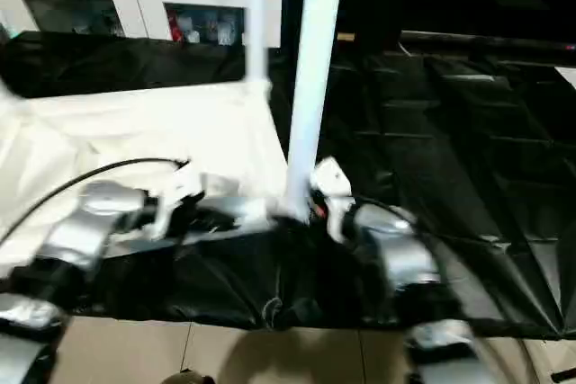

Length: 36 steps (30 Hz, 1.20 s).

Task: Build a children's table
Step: Rotate leg to tighten

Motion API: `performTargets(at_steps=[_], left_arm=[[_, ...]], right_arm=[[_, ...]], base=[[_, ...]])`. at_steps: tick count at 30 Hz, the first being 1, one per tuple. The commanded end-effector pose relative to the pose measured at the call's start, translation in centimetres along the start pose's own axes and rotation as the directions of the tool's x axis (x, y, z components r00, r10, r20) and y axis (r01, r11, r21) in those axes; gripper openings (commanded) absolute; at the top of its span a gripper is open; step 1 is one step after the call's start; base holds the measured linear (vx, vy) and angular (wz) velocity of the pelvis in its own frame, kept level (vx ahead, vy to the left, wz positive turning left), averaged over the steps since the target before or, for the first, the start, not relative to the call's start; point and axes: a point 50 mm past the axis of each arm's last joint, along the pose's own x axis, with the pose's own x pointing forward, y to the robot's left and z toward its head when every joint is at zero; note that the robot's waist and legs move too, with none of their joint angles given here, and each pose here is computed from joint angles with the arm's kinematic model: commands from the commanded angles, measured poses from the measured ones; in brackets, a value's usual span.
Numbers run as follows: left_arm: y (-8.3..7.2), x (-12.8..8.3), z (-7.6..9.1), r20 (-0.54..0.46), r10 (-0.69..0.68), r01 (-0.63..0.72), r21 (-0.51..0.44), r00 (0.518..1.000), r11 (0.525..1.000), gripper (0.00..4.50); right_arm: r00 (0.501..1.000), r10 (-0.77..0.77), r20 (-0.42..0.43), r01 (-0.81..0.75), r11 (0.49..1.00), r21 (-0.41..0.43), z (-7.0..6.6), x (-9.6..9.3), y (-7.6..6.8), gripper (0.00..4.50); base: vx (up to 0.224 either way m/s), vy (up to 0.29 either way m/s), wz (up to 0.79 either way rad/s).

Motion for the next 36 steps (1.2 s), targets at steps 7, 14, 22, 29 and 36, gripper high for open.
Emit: performTargets(at_steps=[7, 14, 22, 29, 36], left_arm=[[-0.9, 0.9, 1.7, 0.053, -0.113, 0.110, 0.049, 0.992, 0.993, 0.00], [-0.4, 1.5, 1.4, 0.053, -0.008, 0.005, 0.060, 0.999, 0.998, 0.00], [0.8, 3.9, 2.4, 0.051, 0.187, -0.188, 0.015, 0.981, 0.982, 0.00], [0.6, 6.7, 3.8, 0.081, 0.229, -0.229, -0.007, 0.970, 0.973, 0.00], [0.3, 6.3, 4.0, 0.115, 0.168, -0.172, 0.031, 0.979, 0.985, 0.00]], right_arm=[[0.950, 0.311, -0.035, -0.312, 0.950, -0.018, 0.4, 2.1, 3.1, 3.14], [0.956, 0.291, -0.036, -0.291, 0.957, -0.001, -0.1, 2.8, 3.6, 2.70], [0.955, -0.291, -0.060, 0.296, 0.949, 0.108, -1.3, 5.3, 0.6, 2.66], [0.912, -0.410, -0.010, 0.406, 0.899, 0.164, 0.1, 8.0, 0.8, 3.01], [0.944, -0.326, 0.046, 0.317, 0.939, 0.134, 0.7, 7.9, 1.1, 3.69]], base=[[0.000, 0.000, 0.00], [0.000, 0.000, 0.00], [0.000, 0.000, 0.00], [0.000, 0.000, 0.00], [0.000, 0.000, 0.00]])
